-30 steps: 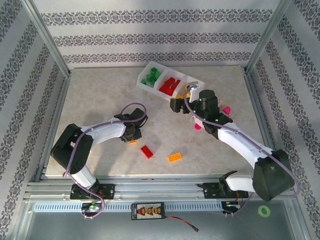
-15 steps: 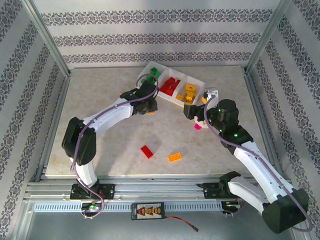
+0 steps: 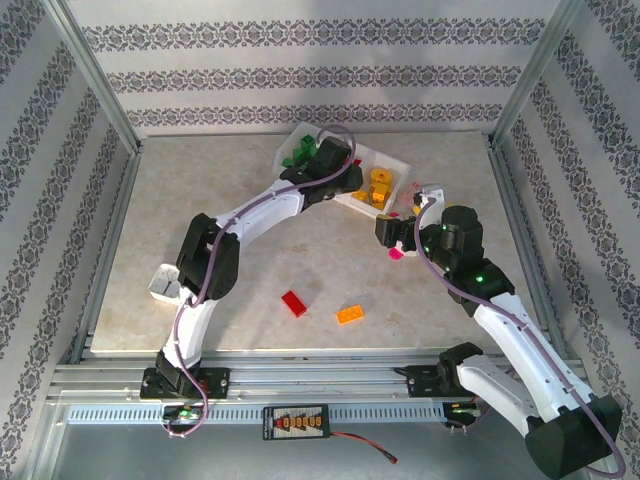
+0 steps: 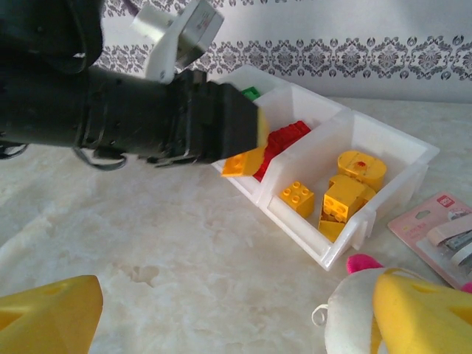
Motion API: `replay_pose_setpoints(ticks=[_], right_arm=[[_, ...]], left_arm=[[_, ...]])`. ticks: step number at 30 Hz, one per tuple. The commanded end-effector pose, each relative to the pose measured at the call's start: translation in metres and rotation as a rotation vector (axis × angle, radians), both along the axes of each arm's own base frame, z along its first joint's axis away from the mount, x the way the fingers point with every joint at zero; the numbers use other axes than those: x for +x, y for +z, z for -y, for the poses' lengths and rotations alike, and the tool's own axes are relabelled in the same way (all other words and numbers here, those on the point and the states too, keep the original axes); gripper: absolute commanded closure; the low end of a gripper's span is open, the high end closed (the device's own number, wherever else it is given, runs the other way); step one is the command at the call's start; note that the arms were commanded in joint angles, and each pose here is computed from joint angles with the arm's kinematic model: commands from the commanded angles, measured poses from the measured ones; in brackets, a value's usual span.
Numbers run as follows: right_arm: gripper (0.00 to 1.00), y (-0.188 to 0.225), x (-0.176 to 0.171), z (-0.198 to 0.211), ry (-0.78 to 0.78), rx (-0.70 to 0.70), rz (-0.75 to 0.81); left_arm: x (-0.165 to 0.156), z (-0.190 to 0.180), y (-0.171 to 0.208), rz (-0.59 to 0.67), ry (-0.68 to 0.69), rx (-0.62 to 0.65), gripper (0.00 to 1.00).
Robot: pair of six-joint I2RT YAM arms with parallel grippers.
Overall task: Sort the legos into containers by color
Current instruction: Place the lego in the container.
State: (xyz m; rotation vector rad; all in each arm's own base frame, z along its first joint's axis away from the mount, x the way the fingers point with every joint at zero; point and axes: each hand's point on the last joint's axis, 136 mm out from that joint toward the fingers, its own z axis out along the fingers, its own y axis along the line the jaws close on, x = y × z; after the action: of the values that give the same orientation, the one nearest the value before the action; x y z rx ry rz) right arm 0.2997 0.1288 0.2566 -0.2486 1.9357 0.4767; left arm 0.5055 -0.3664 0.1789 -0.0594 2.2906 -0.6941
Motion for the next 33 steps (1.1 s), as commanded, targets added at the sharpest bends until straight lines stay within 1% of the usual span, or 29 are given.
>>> replay_pose_setpoints(ticks=[1,6,12,22,24,26,27,29,31,33], right_arm=[[0.06,0.005,0.002,0.004,-0.014,-0.01,0.011],[0.06,0.003,0.002,0.004,-0.017,-0.002,0.004],[0.06,0.0,0.002,0.004,-0.02,0.01,-0.007],[0.06,-0.003,-0.001,0.008,-0.038,0.007,-0.011],[0.06,-0.004,-0.002,0.009,-0.041,0.005,-0.012],[0.06,-0.005,-0.003,0.011,-0.048,0.005,-0.013],[0.06,-0.006,-0.004,0.011,-0.05,0.005,-0.016],[0.06,-0.007,-0.004,0.012,-0.054,0.005,-0.018],[0.06,-0.007,-0.005,0.012,-0.053,0.007,-0.021],[0.06,-0.008,-0.005,0.011,-0.05,0.009,-0.025]], left_arm=[[0.018,0.024,0.017,0.096,-0.035,-0.059,0.81],[0.037,0.037,0.016,0.157,-0.035,-0.097,0.82],[0.056,0.048,0.011,0.212,-0.043,-0.082,0.82],[0.072,0.066,-0.004,0.223,-0.076,-0.079,0.81],[0.073,0.067,-0.005,0.222,-0.083,-0.072,0.8],[0.072,0.069,-0.003,0.226,-0.092,-0.073,0.75],[0.072,0.069,-0.002,0.227,-0.092,-0.072,0.69],[0.071,0.069,0.005,0.234,-0.098,-0.071,0.48],[0.07,0.067,0.011,0.243,-0.103,-0.062,0.36],[0.067,0.066,0.021,0.255,-0.113,-0.051,0.29]])
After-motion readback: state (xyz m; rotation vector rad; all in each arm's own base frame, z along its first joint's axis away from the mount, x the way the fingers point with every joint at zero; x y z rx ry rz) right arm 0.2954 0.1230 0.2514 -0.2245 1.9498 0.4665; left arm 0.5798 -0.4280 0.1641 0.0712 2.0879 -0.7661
